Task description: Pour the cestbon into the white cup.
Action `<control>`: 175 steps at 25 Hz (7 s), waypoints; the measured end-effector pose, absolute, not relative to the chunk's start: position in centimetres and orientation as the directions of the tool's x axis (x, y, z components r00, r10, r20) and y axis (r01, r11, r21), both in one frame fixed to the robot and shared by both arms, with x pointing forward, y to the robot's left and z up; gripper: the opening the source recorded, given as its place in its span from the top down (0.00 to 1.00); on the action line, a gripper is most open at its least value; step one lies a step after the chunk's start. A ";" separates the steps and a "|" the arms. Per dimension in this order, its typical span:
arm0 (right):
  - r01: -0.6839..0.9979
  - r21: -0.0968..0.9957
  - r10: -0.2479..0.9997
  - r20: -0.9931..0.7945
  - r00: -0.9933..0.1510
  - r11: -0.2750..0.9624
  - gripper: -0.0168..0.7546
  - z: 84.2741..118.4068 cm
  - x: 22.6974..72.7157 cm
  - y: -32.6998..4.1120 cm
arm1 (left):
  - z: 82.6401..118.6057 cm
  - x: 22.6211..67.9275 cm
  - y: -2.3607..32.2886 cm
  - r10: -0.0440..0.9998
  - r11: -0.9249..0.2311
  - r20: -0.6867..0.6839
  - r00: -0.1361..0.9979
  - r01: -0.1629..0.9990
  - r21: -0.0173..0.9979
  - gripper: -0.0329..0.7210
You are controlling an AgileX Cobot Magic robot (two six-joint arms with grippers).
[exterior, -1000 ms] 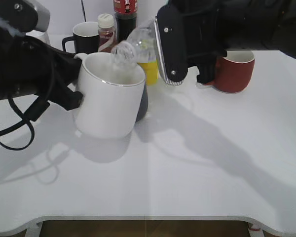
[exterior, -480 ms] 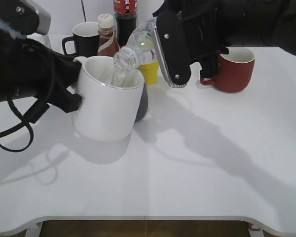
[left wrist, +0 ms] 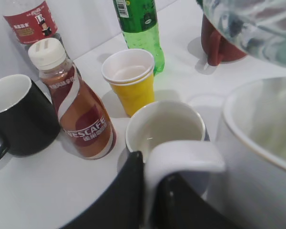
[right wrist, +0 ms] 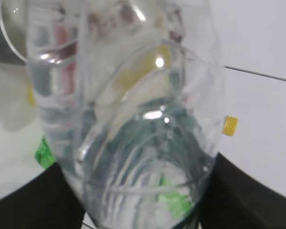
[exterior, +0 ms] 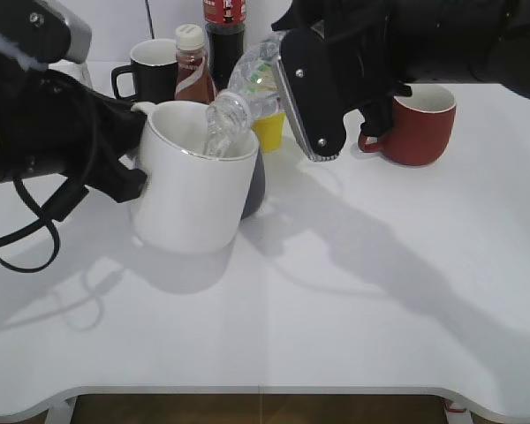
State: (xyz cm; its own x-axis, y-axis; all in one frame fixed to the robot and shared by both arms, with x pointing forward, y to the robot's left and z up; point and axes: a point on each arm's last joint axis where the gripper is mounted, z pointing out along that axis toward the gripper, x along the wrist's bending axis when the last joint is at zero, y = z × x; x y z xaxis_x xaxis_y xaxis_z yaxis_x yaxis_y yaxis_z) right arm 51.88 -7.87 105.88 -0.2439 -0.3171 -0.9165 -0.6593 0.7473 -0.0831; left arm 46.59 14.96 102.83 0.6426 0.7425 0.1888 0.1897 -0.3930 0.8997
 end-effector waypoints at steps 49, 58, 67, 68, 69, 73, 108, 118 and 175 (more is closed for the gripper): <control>0.270 0.960 0.815 0.100 -0.570 0.071 0.40 100.2 51.9 -14.2 | 104.6 51.8 23.2 0.931 -0.160 0.136 0.340 0.043 0.986 0.91; 0.303 0.952 0.823 0.145 -0.550 0.035 0.40 98.5 52.6 -20.2 | 97.9 55.6 25.9 0.957 -0.100 0.077 0.279 0.069 0.993 0.91; 0.289 0.956 0.817 0.124 -0.563 0.054 0.40 98.5 52.5 -20.2 | 91.5 56.5 27.0 0.964 -0.035 0.009 0.267 0.091 0.995 0.91; 0.289 0.956 0.817 0.124 -0.563 0.054 0.40 98.5 52.5 -20.2 | 90.8 56.5 26.9 0.963 -0.036 0.005 0.269 0.112 0.993 0.91; 0.289 0.956 0.817 0.124 -0.563 0.054 0.40 98.5 52.5 -20.2 | 90.0 56.5 26.9 0.962 -0.039 0.000 0.272 0.135 0.990 0.91; 0.288 0.956 0.817 0.123 -0.564 0.054 0.41 98.5 52.5 -20.1 | 89.4 56.4 26.8 0.957 -0.040 -0.002 0.290 0.141 0.989 0.91; 0.102 0.992 0.804 0.004 -0.595 0.071 0.12 100.1 52.5 -20.1 | 96.7 46.7 26.4 0.957 -0.102 0.047 0.287 0.178 0.979 0.62; 0.094 0.978 0.881 -0.123 -0.457 0.186 0.15 109.6 42.4 -23.8 | 108.6 35.5 27.6 0.976 -0.098 0.047 0.214 0.238 0.966 0.43; 0.440 0.895 0.990 -0.019 -0.140 0.079 0.37 105.6 23.7 -29.9 | 105.9 23.0 31.0 0.999 0.029 -0.041 0.016 0.431 0.902 0.61</control>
